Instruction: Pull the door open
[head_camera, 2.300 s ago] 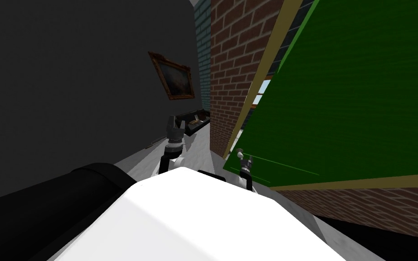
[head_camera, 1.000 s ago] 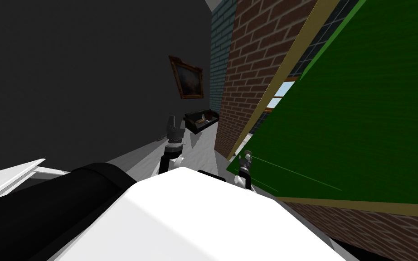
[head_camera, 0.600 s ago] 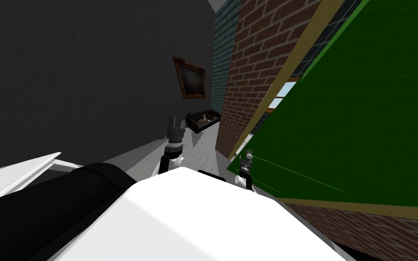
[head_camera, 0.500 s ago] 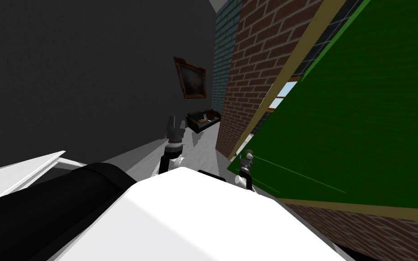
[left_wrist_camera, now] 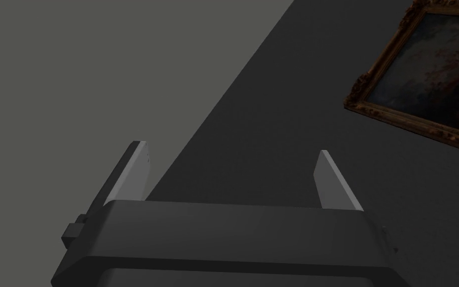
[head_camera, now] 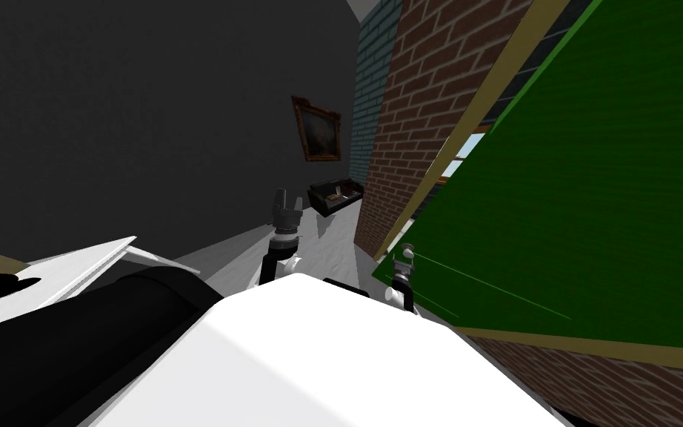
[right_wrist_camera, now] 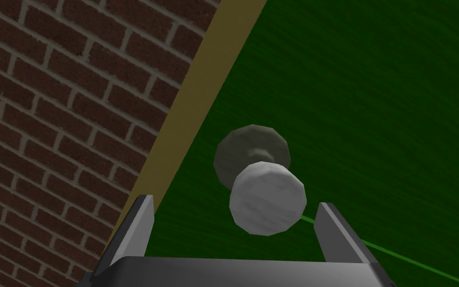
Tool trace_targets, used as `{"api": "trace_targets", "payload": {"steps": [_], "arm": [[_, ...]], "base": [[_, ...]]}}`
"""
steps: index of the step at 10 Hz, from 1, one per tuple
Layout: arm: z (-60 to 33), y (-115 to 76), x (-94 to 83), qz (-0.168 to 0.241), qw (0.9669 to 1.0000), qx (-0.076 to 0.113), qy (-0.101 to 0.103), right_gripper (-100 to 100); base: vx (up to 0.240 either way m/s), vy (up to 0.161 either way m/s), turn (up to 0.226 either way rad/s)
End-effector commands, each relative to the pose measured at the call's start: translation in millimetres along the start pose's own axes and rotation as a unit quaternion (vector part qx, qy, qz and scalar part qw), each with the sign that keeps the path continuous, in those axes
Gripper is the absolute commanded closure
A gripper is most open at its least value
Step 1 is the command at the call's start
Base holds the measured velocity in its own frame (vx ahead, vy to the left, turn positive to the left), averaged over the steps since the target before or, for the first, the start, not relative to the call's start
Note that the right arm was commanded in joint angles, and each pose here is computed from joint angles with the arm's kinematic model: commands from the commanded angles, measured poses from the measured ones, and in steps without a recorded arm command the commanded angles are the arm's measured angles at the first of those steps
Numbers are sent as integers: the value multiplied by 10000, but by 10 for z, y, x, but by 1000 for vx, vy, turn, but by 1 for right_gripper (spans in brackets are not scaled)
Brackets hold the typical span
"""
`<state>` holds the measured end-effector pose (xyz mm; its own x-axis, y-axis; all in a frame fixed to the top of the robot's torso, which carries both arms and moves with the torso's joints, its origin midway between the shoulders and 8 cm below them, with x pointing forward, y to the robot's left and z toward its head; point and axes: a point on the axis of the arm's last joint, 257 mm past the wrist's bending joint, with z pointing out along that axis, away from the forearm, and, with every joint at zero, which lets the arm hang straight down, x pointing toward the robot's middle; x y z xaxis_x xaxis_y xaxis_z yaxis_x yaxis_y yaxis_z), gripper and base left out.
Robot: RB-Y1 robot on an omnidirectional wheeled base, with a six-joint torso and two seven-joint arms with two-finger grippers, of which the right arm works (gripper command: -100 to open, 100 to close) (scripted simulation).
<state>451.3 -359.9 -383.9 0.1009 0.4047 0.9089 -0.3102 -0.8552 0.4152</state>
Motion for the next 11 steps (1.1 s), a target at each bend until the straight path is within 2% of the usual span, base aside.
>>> {"api": "trace_targets", "payload": {"steps": [1, 2, 4, 5, 7, 8, 11], "arm": [[8, 24, -20, 289, 9996, -15, -36, -100], [8, 24, -20, 313, 9995, -15, -36, -100], [14, 59, -55, 701, 9975, -44, -90, -100], [14, 59, -55, 760, 9971, -44, -90, -100], [19, 89, -87, 1132, 9934, -72, -137, -100], [19, 89, -87, 1174, 9930, -73, -136, -100], [23, 125, -126, 1687, 9854, -112, -192, -100]], "base": [[-65, -11, 62], [-51, -12, 29], [-63, -18, 85], [-63, -29, 25], [-86, -19, 67], [-76, -23, 26], [-66, -25, 59]]}}
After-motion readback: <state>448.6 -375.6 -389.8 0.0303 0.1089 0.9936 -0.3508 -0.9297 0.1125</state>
